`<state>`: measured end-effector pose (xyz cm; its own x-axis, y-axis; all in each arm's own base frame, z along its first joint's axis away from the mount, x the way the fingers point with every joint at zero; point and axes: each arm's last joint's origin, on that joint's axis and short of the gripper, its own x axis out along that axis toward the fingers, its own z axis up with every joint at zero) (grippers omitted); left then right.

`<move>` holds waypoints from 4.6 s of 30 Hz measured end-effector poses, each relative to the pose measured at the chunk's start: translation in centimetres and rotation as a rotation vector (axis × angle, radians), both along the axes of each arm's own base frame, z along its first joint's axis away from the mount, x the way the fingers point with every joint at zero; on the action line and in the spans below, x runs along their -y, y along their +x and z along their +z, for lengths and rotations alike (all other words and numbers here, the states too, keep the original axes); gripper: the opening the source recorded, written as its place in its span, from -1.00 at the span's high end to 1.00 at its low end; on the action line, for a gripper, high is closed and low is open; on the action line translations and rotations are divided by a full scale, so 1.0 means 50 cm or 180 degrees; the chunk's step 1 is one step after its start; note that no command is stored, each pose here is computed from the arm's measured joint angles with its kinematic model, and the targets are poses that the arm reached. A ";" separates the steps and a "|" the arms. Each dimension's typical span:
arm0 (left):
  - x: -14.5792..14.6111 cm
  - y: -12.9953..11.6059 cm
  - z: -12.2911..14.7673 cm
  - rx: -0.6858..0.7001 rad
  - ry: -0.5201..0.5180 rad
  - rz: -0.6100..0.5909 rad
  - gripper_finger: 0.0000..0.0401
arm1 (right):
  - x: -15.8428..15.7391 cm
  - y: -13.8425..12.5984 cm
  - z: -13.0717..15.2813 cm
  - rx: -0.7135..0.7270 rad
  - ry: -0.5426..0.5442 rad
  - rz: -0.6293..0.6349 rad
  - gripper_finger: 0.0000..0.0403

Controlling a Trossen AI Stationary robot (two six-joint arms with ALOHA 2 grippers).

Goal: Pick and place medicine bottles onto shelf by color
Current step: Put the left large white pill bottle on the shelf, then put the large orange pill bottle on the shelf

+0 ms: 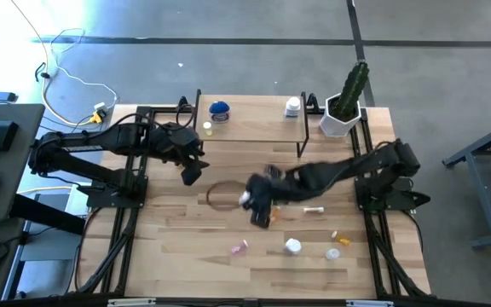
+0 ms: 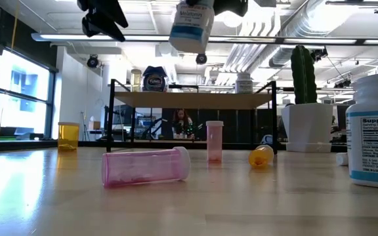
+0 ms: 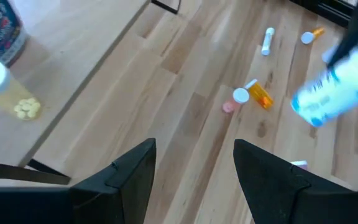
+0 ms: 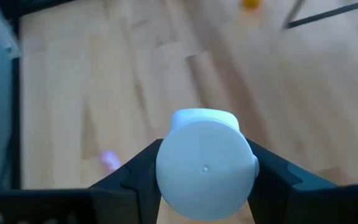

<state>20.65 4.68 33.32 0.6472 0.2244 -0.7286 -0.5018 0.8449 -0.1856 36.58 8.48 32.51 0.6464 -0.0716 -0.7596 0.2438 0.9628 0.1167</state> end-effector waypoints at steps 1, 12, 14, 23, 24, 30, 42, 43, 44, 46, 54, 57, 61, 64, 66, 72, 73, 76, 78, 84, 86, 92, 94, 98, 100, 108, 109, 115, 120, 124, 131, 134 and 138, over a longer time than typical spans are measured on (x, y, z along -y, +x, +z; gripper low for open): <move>-0.002 0.000 0.000 0.0000 0.0000 0.0016 -0.02 | 0.018 -0.003 0.008 0.0009 -0.0045 -0.0014 0.15; -0.016 -0.004 0.001 0.0010 0.0012 0.0130 -0.02 | 0.214 -0.065 0.091 0.0113 -0.0475 -0.0098 0.15; -0.016 -0.004 0.001 0.0009 0.0015 0.0132 -0.02 | 0.246 -0.076 0.100 0.0111 -0.0566 -0.0109 0.15; -0.016 -0.003 0.000 0.0010 0.0013 0.0137 -0.02 | 0.374 -0.108 0.112 0.0065 -0.0991 -0.0055 0.15; -0.016 -0.004 0.001 0.0010 0.0012 0.0138 -0.02 | 0.386 -0.111 0.114 0.0075 -0.1051 -0.0058 0.15; -0.016 -0.003 0.001 0.0040 -0.0066 0.0227 -0.02 | 0.452 -0.125 0.128 0.0199 -0.1462 -0.0101 0.15; -0.017 -0.003 0.000 0.0063 -0.0133 0.0328 -0.02 | 0.549 -0.141 0.157 0.0761 -0.1750 -0.0415 0.15; -0.017 -0.003 0.000 0.0061 -0.0126 0.0333 -0.02 | 0.554 -0.142 0.150 0.0719 -0.1695 -0.0401 0.15; -0.017 -0.003 0.000 0.0060 -0.0121 0.0340 -0.02 | 0.559 -0.143 0.141 0.0645 -0.1621 -0.0397 0.15; -0.018 -0.003 0.000 0.0057 -0.0098 0.0367 -0.02 | 0.565 -0.138 0.124 0.0537 -0.1507 -0.0340 0.15; -0.018 -0.003 0.000 0.0057 -0.0074 0.0398 -0.02 | 0.564 -0.128 0.072 0.0173 -0.1104 0.0063 0.15; -0.018 -0.003 0.000 0.0058 -0.0072 0.0396 -0.02 | 0.561 -0.126 0.066 0.0200 -0.0974 0.0196 0.15; -0.018 -0.003 0.000 0.0057 -0.0072 0.0396 -0.02 | 0.561 -0.125 0.051 0.0088 -0.0833 0.0255 0.15; -0.018 -0.003 0.000 0.0056 -0.0073 0.0395 -0.02 | 0.563 -0.120 0.030 -0.0079 -0.0711 0.0277 0.15; -0.018 -0.003 0.000 0.0053 -0.0069 0.0390 -0.02 | 0.565 -0.118 0.019 -0.0162 -0.0649 0.0285 0.15; -0.018 -0.003 0.000 0.0050 -0.0072 0.0390 -0.02 | 0.565 -0.121 0.003 -0.0393 -0.0568 0.0233 0.15; -0.018 -0.003 0.000 0.0052 -0.0074 0.0386 -0.02 | 0.565 -0.122 0.003 -0.0413 -0.0568 0.0227 0.15; -0.017 -0.003 0.000 0.0058 -0.0108 0.0355 -0.02 | 0.562 -0.125 0.000 -0.0482 -0.0519 0.0236 0.15; -0.017 -0.003 0.000 0.0060 -0.0122 0.0340 -0.02 | 0.561 -0.128 -0.002 -0.0530 -0.0494 0.0253 0.15; -0.016 -0.003 0.000 0.0064 -0.0147 0.0315 -0.02 | 0.560 -0.129 -0.002 -0.0546 -0.0484 0.0255 0.15; -0.016 -0.003 0.000 0.0064 -0.0147 0.0315 -0.02 | 0.560 -0.129 -0.002 -0.0546 -0.0486 0.0258 0.15; -0.016 -0.003 0.000 0.0064 -0.0147 0.0315 -0.02 | 0.561 -0.129 -0.002 -0.0545 -0.0501 0.0257 0.12; -0.016 -0.003 0.000 0.0063 -0.0147 0.0315 -0.02 | 0.561 -0.128 -0.002 -0.0534 -0.0512 0.0255 0.06; -0.016 -0.003 0.000 0.0059 -0.0147 0.0314 -0.03 | 0.563 -0.125 0.001 -0.0468 -0.0558 0.0242 -0.10; -0.016 -0.004 -0.001 0.0035 -0.0153 0.0316 -0.05 | 0.565 -0.122 0.003 -0.0419 -0.0568 0.0207 -0.16; -0.014 -0.009 -0.006 -0.0082 -0.0177 0.0323 -0.21 | 0.567 -0.119 0.006 -0.0346 -0.0592 0.0166 -0.21; -0.014 -0.010 -0.006 -0.0087 -0.0189 0.0335 -0.24 | 0.568 -0.118 0.006 -0.0331 -0.0588 0.0151 -0.21; -0.011 -0.022 -0.016 -0.0309 -0.0349 0.0497 -0.39 | 0.568 -0.118 0.019 -0.0291 -0.0566 0.0080 -0.21; -0.011 -0.037 -0.025 -0.0556 -0.0365 0.0724 -0.51 | 0.569 -0.120 0.062 -0.0185 -0.0695 -0.0024 -0.22; -0.009 -0.049 -0.032 -0.0748 -0.0443 0.0932 -0.54 | 0.568 -0.121 0.100 -0.0035 -0.0789 -0.0073 -0.22; -0.003 -0.083 -0.044 -0.1199 -0.0600 0.1526 -0.55 | 0.566 -0.125 0.155 0.0185 -0.0953 -0.0095 -0.22; -0.004 -0.091 -0.045 -0.1237 -0.0565 0.1824 -0.55 | 0.564 -0.128 0.169 0.0239 -0.0987 -0.0103 -0.22; -0.007 -0.095 -0.046 -0.1179 -0.0452 0.2170 -0.55 | 0.563 -0.129 0.174 0.0252 -0.0976 -0.0122 -0.22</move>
